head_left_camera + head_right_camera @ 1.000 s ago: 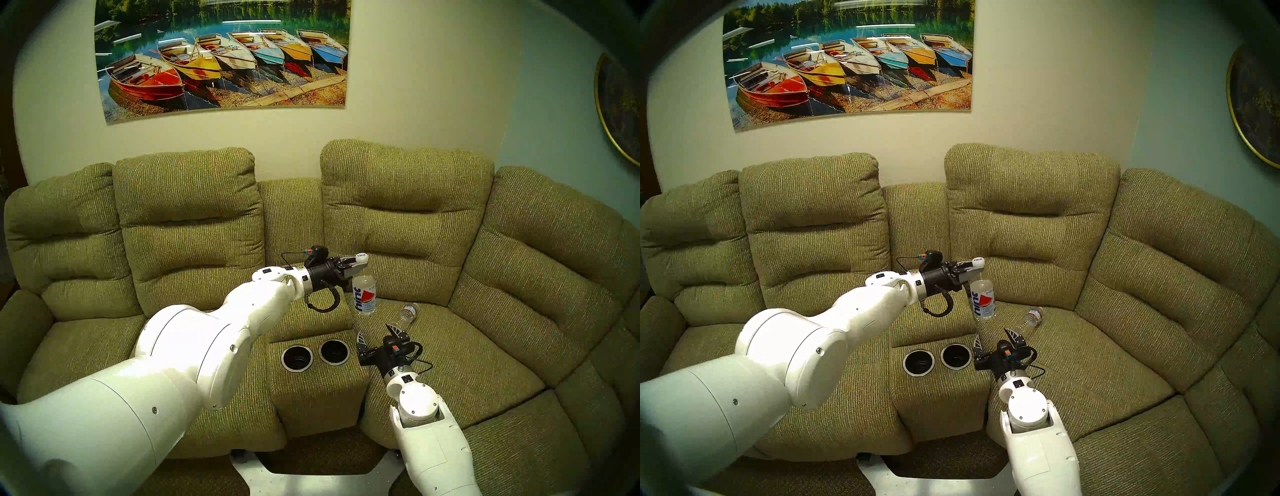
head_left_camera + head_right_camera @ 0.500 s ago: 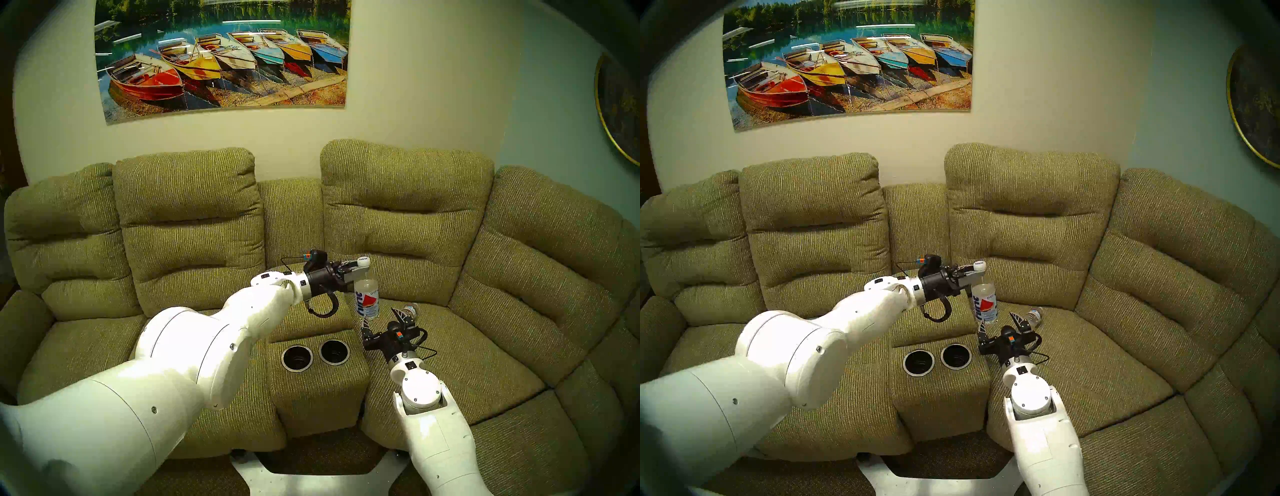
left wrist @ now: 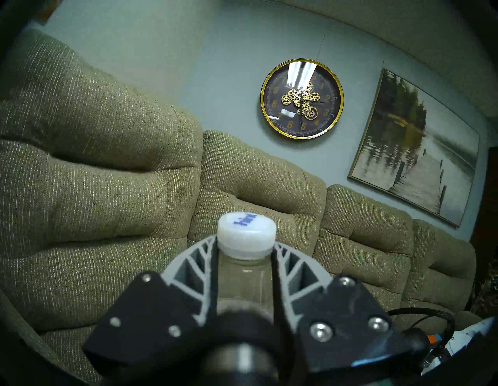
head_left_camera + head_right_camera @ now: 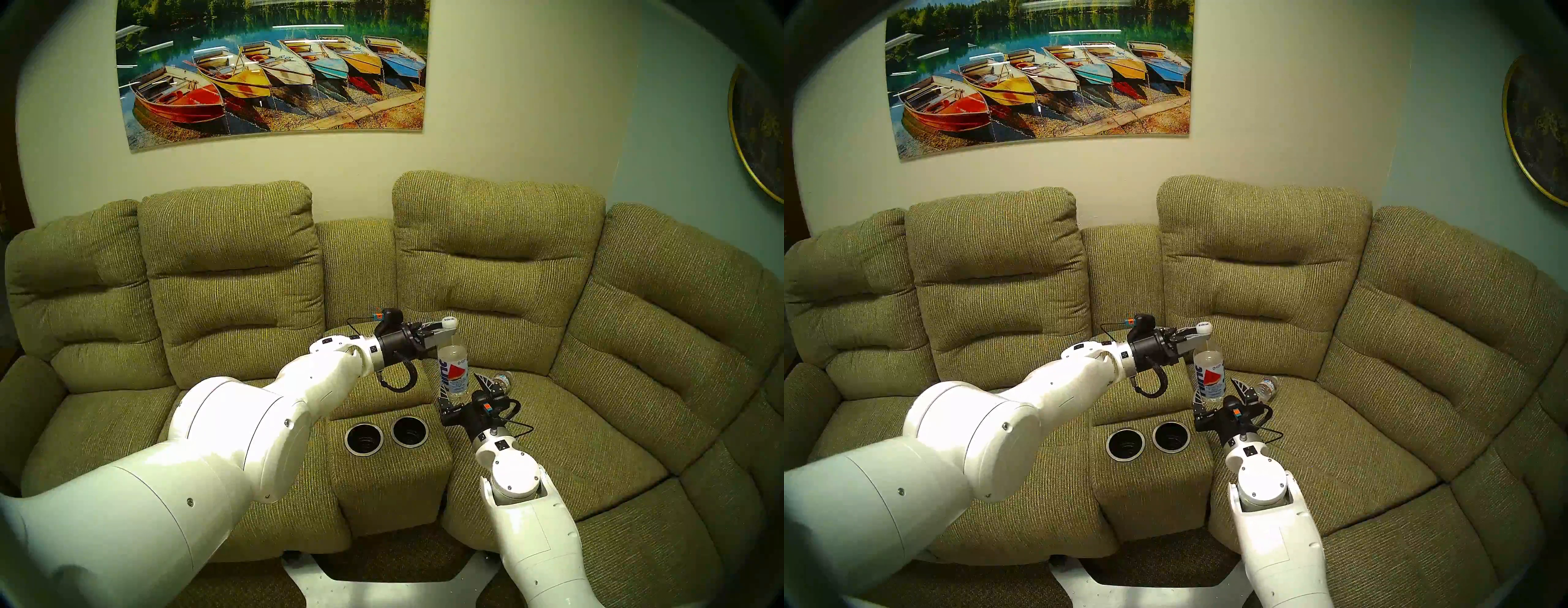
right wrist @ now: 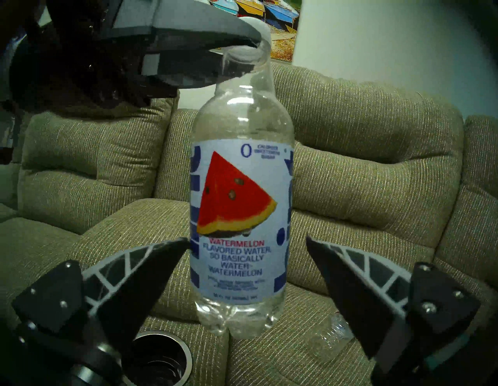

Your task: Take bottles out of cup holder

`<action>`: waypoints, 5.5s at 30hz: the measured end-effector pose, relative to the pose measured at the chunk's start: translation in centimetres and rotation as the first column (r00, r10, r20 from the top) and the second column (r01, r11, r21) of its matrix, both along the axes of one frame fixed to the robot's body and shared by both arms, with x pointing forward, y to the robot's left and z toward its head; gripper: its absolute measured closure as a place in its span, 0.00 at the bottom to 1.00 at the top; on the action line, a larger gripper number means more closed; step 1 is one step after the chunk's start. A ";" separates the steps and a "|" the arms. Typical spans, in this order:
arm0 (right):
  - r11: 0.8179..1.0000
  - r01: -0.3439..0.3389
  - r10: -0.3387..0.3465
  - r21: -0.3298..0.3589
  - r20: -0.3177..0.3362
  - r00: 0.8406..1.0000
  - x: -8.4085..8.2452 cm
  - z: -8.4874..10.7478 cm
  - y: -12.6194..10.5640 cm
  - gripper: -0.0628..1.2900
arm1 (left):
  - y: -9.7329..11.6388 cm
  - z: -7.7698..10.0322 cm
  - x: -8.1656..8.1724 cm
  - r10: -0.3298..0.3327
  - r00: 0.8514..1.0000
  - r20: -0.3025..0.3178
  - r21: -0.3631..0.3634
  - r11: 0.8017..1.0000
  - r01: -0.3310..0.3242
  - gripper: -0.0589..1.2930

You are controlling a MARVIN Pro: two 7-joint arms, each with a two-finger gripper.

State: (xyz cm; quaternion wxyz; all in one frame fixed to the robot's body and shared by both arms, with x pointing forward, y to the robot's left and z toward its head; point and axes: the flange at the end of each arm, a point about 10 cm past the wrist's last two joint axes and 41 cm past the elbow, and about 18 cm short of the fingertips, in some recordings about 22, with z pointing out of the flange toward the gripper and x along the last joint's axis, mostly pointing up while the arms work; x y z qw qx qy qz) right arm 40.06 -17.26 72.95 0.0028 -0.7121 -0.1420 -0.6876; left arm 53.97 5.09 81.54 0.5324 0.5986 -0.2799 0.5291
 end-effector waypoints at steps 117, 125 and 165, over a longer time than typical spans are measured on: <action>0.985 0.071 -0.130 -0.158 -0.411 0.902 11.1 -6.2 -2.8 0.46 | 13.4 -13.6 -8.4 0.236 0.956 0.173 0.174 0.948 -0.266 0.02; 0.982 0.061 -0.130 -0.178 -0.410 0.903 13.2 -4.2 -2.1 0.06 | 13.3 -13.5 -8.4 0.240 0.955 0.176 0.172 0.948 -0.269 0.02; 0.989 0.145 -0.143 -0.021 0.059 0.988 10.0 -1.9 -1.8 0.06 | 12.8 -10.7 -6.3 0.296 0.911 0.286 0.096 0.938 -0.334 0.02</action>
